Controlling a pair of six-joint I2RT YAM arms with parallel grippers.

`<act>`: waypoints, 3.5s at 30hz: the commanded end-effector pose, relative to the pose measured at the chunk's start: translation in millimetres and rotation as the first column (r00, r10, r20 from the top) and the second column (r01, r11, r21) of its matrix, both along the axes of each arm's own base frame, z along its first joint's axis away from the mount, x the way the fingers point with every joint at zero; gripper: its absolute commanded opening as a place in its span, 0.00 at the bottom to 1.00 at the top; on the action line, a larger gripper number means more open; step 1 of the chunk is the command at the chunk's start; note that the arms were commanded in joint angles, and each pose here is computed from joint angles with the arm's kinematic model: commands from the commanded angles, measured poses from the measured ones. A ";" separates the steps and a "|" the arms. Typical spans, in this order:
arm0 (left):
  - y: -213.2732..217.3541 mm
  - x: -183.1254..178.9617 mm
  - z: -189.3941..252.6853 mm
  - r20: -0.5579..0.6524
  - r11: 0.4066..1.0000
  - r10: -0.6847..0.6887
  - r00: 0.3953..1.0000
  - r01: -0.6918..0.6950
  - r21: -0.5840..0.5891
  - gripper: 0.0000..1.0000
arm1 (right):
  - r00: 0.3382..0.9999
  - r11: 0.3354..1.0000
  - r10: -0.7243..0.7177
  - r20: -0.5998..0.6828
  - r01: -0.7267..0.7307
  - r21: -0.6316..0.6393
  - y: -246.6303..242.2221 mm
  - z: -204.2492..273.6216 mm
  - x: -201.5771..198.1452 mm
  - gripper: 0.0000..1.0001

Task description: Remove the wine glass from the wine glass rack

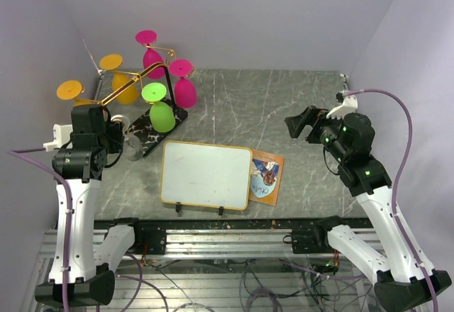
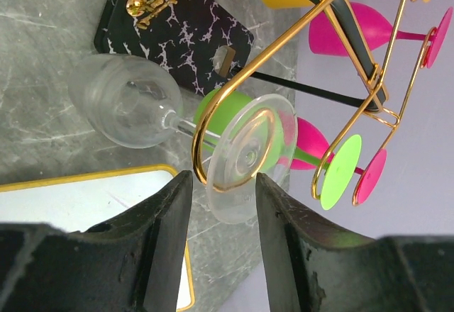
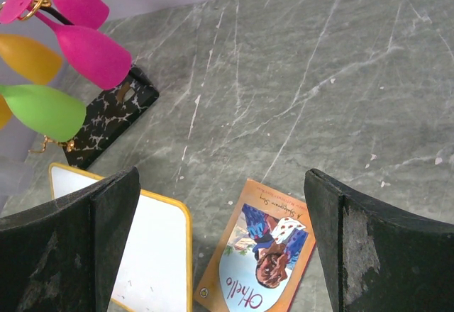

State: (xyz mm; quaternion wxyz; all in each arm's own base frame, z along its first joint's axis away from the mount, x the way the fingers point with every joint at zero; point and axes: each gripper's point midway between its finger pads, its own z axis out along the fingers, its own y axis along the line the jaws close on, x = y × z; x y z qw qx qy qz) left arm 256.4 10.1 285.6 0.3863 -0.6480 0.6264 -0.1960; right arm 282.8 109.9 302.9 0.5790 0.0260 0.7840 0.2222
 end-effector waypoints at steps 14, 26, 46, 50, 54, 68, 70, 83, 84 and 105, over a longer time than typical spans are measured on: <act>-2.5 2.9 2.4 0.022 0.998 0.026 0.999 -0.025 -0.061 0.21 | 1.000 1.000 -0.009 -0.002 0.009 0.002 -1.4 -1.0 -3.1 1.00; -7.8 9.6 23.2 0.103 0.996 0.015 0.995 -0.005 -0.091 0.15 | 1.000 1.000 -0.001 -0.002 0.001 0.012 0.6 -0.8 -3.0 1.00; -3.1 2.3 51.9 0.230 0.992 0.073 0.970 -0.045 -0.121 0.07 | 1.000 1.000 0.005 -0.006 -0.005 0.010 1.8 -2.1 -2.4 1.00; -2.2 1.2 53.8 0.232 0.992 0.076 0.970 -0.050 -0.118 0.07 | 1.000 1.000 0.003 -0.007 -0.003 0.010 1.7 -2.5 -2.4 1.00; 2.8 -3.3 60.8 0.234 0.992 0.094 0.968 -0.073 -0.101 0.07 | 1.000 1.000 0.004 -0.008 -0.004 0.010 1.8 -2.2 -2.6 1.00; 13.0 -3.8 70.5 0.271 0.987 0.150 0.951 -0.128 -0.095 0.07 | 1.000 1.000 0.003 -0.007 -0.003 0.008 1.3 -0.8 -3.0 1.00; 14.7 -3.5 72.5 0.284 0.985 0.165 0.945 -0.141 -0.103 0.07 | 1.000 1.000 0.004 -0.009 -0.004 0.007 1.6 -1.4 -2.7 1.00; 26.9 5.4 73.1 0.322 0.962 0.264 0.909 -0.223 -0.157 0.07 | 1.000 1.000 0.007 -0.018 -0.006 0.011 3.0 -1.5 -1.2 1.00; 26.7 7.0 72.1 0.321 0.960 0.268 0.908 -0.225 -0.166 0.07 | 1.000 1.000 0.006 -0.016 -0.006 0.012 2.9 -0.6 -1.3 1.00; 29.7 37.2 78.6 0.316 0.950 0.297 0.901 -0.244 -0.195 0.07 | 1.000 1.000 -0.005 -0.027 0.006 0.029 2.3 1.0 -1.8 1.00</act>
